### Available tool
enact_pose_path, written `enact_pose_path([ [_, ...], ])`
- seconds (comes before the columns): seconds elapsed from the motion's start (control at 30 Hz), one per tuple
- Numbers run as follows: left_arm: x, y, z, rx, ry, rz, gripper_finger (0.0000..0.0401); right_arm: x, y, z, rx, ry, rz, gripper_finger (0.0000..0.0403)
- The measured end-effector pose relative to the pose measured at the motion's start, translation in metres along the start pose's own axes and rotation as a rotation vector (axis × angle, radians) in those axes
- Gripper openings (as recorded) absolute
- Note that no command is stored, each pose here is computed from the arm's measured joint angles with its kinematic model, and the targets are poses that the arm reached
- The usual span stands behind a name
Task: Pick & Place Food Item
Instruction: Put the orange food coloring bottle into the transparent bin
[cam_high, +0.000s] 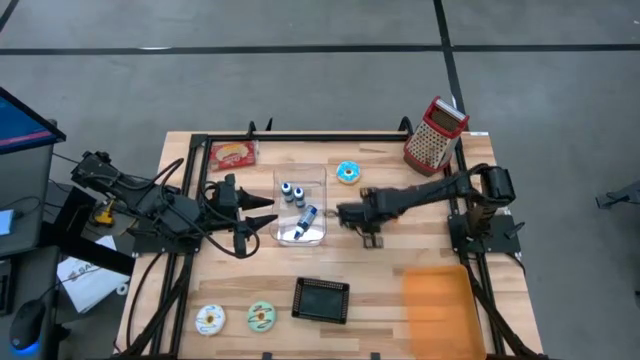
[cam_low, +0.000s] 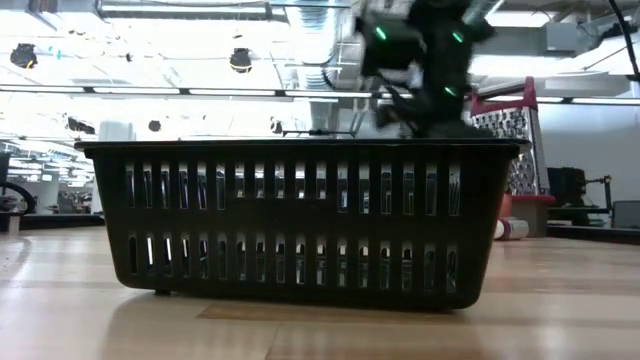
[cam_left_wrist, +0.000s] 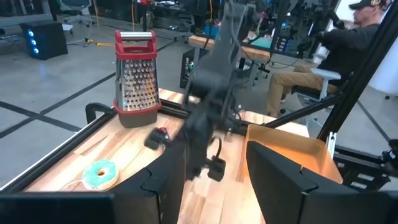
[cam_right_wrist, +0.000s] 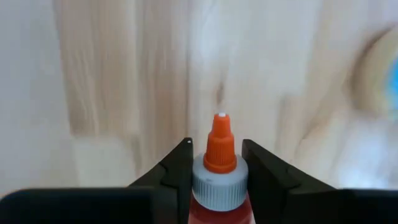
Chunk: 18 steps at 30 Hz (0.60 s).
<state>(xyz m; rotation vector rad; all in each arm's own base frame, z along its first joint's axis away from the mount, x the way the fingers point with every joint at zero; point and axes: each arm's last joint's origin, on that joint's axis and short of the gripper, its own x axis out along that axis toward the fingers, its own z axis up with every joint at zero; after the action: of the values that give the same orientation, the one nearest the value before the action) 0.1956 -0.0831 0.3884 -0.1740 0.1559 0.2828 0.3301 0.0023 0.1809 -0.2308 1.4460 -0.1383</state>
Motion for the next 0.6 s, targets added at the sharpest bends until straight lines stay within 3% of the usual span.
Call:
enact_pose_path([
  [0.13,0.0,0.001,-0.004,0.025,0.031,0.011,0.0164,-0.056,-0.047,0.031,0.226,-0.25,-0.017,0.0103],
  [0.27,-0.002,0.002,-0.01,0.028,0.082,0.019,0.0165,-0.121,-0.098,0.037,0.501,-0.625,-0.046,0.0103],
  [0.37,-0.004,0.001,-0.015,0.042,0.113,0.017,0.0163,-0.156,-0.116,0.036,0.594,-0.906,0.003,0.0103],
  [0.47,-0.006,0.001,-0.018,0.06,0.135,0.016,0.0162,-0.161,-0.12,0.048,0.586,-1.046,0.05,0.0103],
  [0.6,-0.007,0.002,-0.019,0.076,0.149,0.028,0.0162,-0.136,-0.115,0.073,0.579,-1.092,0.054,0.0103],
])
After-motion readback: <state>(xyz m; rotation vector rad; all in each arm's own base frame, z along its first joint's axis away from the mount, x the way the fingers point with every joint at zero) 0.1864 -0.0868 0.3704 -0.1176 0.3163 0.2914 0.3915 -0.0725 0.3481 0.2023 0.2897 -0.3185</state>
